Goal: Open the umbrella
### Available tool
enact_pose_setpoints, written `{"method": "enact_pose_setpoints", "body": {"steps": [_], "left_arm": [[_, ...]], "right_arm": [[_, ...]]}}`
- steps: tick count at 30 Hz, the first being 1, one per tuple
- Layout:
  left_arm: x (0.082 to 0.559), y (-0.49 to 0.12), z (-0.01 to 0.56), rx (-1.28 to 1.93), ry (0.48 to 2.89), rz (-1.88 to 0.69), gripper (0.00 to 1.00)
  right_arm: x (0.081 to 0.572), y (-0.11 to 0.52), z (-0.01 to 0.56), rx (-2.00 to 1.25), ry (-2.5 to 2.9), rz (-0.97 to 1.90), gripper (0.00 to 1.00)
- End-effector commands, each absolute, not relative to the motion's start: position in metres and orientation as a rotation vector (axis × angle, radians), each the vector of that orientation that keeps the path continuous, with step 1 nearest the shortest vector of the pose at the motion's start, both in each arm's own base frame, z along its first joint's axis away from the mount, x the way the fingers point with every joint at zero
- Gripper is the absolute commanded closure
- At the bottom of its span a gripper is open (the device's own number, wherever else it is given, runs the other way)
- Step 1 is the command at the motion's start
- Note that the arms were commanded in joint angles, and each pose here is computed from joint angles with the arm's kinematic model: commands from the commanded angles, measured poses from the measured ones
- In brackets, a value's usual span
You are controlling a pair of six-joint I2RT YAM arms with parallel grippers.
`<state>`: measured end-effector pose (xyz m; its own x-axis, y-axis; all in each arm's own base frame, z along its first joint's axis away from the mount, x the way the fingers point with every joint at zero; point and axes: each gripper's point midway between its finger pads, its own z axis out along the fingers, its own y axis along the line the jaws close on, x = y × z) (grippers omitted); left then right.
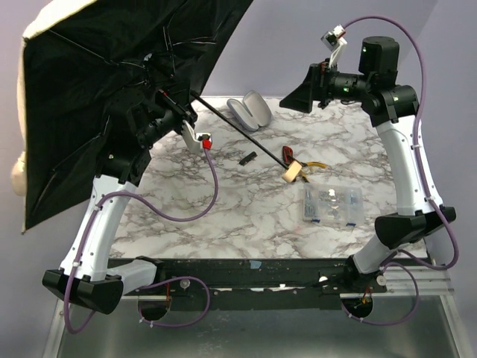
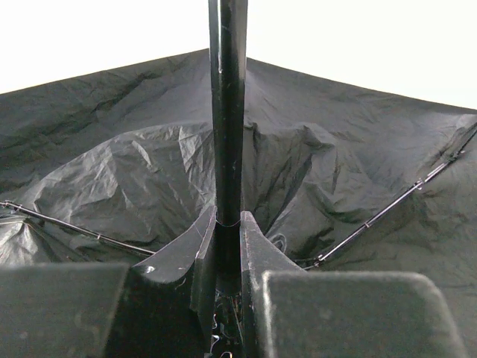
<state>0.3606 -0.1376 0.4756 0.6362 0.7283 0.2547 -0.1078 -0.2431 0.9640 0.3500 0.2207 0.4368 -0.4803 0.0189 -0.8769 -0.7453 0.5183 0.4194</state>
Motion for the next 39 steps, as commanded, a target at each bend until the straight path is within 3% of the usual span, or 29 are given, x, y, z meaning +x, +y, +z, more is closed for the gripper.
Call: {"method": "enact_pose_setpoints", "body": {"steps": [1,18,23,31,37,39], "left_arm": [[0.351,-0.139,0.499,1.593,0.43,0.917,1.0],[0.354,-0.147,0.471,1.652,0.379,0.904,1.0],[0.362,-0.145,0.481,1.601,0.43,0.887,1.0],[0.376,-0.13,0.478,1.596,0.464,0.948,1.0],[0.385,-0.119,0.471,1.611,0.475,0.999,1.0],[0.387,-0.117,0.472,1.609,0.48,1.005,1.0]], "right_arm": [[0.327,0.242,0.423,-0.742,1.896,1.203,0.04],[0.258,0.305,0.368,-1.18,1.988,1.239,0.04],[0.254,0.3,0.326,-1.256,2.111,1.124,0.17],[0.256,0.273,0.281,-1.343,2.251,0.922,0.61],[0.253,0.266,0.272,-1.363,2.277,0.878,0.65],[0.249,0.265,0.268,-1.382,2.283,0.87,0.72]]}}
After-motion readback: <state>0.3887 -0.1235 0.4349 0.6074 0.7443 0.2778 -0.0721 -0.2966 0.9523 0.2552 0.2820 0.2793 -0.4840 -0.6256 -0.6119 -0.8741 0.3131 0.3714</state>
